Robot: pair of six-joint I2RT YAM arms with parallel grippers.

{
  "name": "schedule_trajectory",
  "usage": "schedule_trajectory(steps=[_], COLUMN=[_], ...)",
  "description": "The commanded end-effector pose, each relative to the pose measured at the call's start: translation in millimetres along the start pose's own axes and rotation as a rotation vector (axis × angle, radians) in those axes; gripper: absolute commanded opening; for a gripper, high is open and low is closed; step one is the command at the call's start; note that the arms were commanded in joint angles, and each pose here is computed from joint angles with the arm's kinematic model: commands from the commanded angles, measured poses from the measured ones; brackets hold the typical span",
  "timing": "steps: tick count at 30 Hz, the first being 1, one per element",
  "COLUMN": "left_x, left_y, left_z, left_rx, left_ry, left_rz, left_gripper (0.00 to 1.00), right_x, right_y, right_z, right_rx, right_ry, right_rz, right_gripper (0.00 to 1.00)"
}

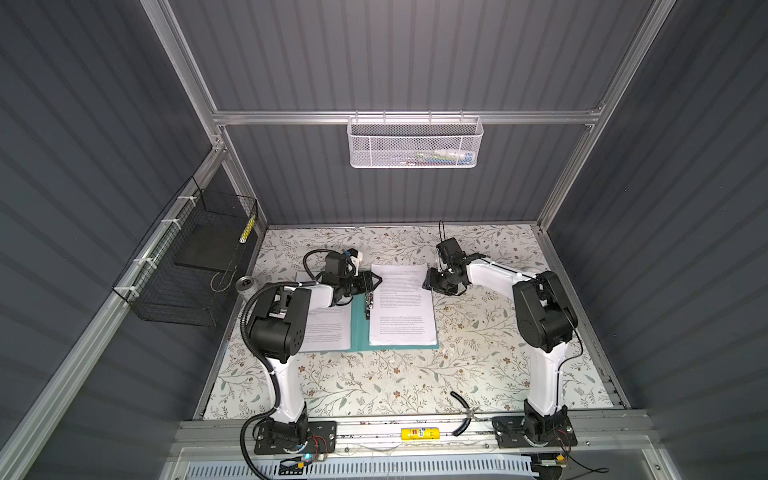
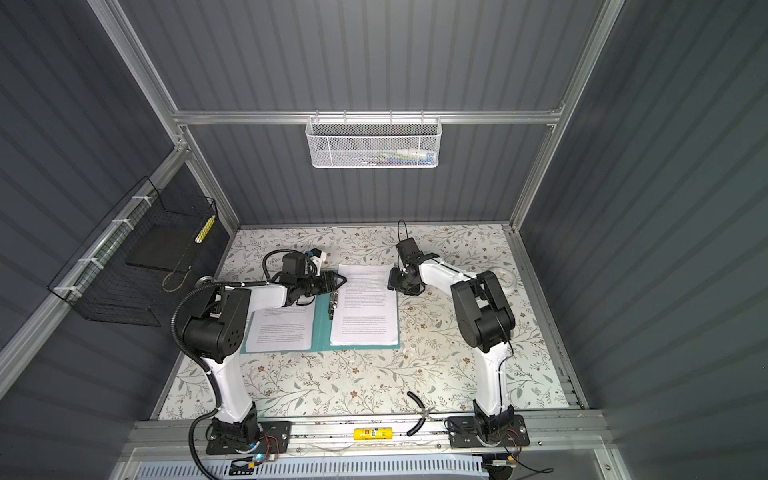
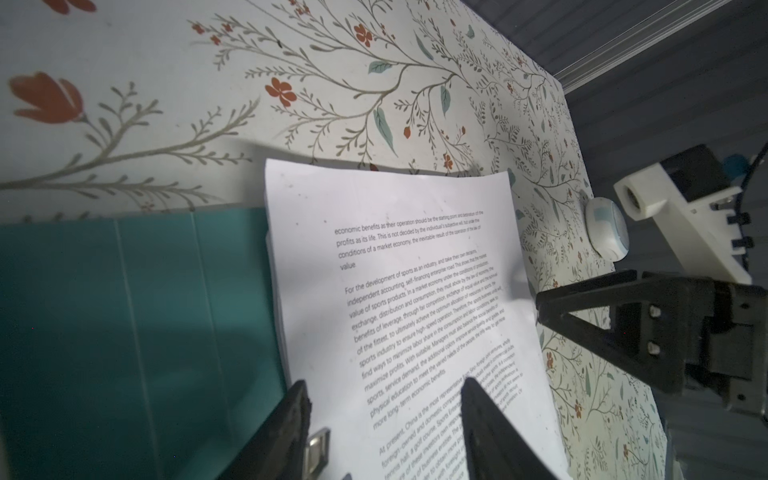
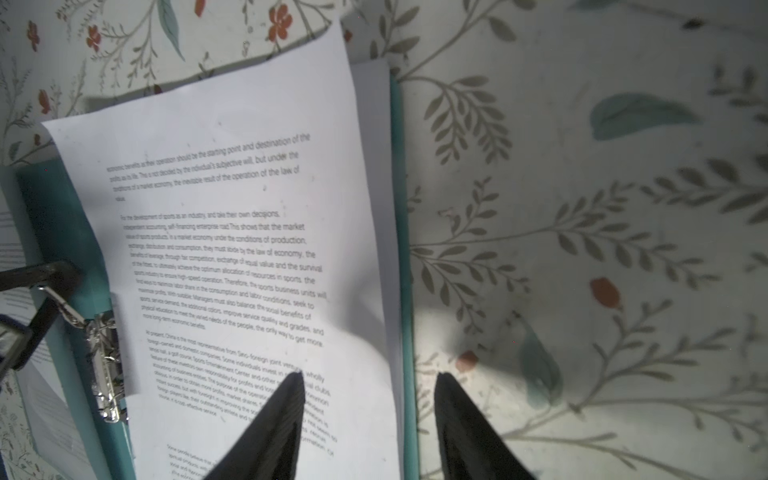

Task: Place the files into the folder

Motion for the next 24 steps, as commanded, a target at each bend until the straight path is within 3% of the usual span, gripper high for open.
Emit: schedule_trajectory(steps=[1,24], left_x=[8,8], left_y=[-6,-6], left_z=[-5,-3], left_rx=[0.0,0.009], left_ry=[-0.019,-0.015], left_rz=[0.027,0.033], left_gripper=[0.59,0.58], right_x=[-6,-9], right_y=[5,20], right_z=[0,3], right_rx=[0.008,0.026], right_ry=[0.015,0.025], right_rz=[-0.016,-0.041], right_gripper=[0.53,0.53])
Point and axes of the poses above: each gripper's point midway between its finger pads, its own x axis back along the fingers, its own y axis along the line the jaws close on, z = x × y, the point moved 5 cm from there along x, back along the fingers, and after that the axes turned 1 degree about x, right-handed, at the moved point
